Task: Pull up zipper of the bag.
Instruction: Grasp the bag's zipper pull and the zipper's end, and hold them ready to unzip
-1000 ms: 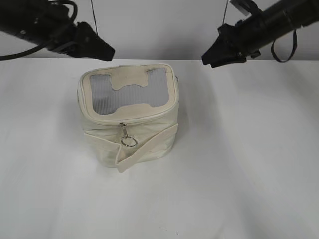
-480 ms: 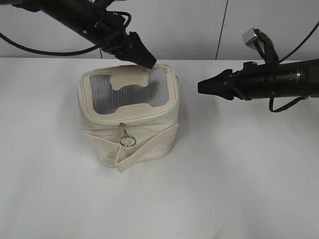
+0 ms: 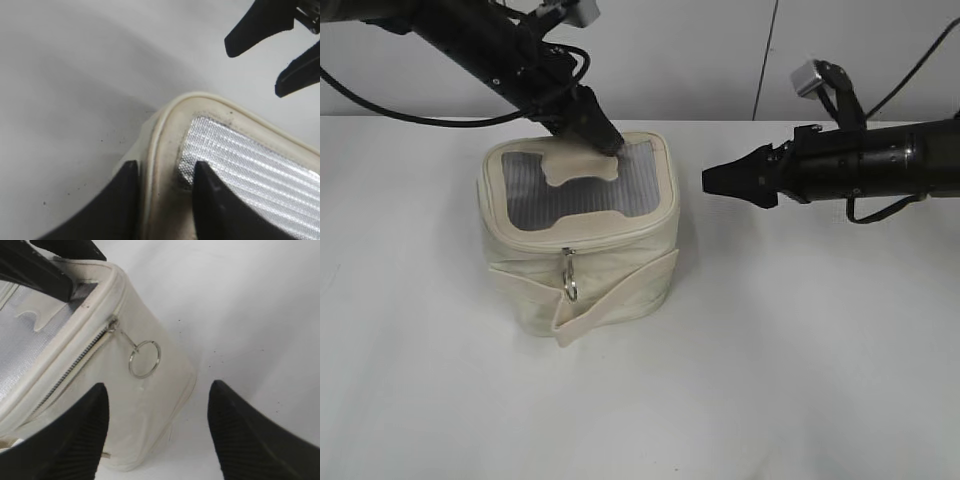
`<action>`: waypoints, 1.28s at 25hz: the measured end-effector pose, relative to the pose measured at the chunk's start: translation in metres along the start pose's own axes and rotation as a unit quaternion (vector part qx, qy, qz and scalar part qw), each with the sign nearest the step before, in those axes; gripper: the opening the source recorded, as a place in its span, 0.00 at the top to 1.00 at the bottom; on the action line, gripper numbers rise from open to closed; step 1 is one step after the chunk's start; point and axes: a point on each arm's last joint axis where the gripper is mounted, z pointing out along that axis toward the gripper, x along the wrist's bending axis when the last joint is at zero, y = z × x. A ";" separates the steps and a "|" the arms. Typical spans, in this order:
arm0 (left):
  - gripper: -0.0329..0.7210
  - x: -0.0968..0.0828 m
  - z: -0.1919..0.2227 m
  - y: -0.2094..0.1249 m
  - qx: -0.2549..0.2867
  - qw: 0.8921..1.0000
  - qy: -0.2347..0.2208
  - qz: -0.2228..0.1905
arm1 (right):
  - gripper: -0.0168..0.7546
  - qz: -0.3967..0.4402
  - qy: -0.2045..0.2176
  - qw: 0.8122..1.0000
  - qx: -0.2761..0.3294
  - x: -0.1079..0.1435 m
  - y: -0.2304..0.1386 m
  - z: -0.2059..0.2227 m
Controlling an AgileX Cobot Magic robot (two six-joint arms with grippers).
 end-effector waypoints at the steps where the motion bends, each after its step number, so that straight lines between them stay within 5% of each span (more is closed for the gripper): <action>1: 0.76 0.000 0.000 0.000 0.002 1.000 0.001 0.002 | 0.34 -0.011 -0.001 1.000 0.004 0.003 -0.001 0.003; 4: 0.88 0.001 0.001 -0.001 0.004 1.000 0.002 0.002 | 0.34 -0.044 -0.016 0.999 0.023 0.011 -0.003 0.013; 11: 0.88 0.001 0.001 -0.001 0.006 1.000 0.002 0.002 | 0.34 -0.081 -0.058 0.994 0.047 0.022 -0.007 0.028; 32: 0.89 0.001 0.001 -0.001 0.006 1.000 0.002 -0.003 | 0.39 -0.114 -0.051 0.991 0.036 0.014 0.000 0.059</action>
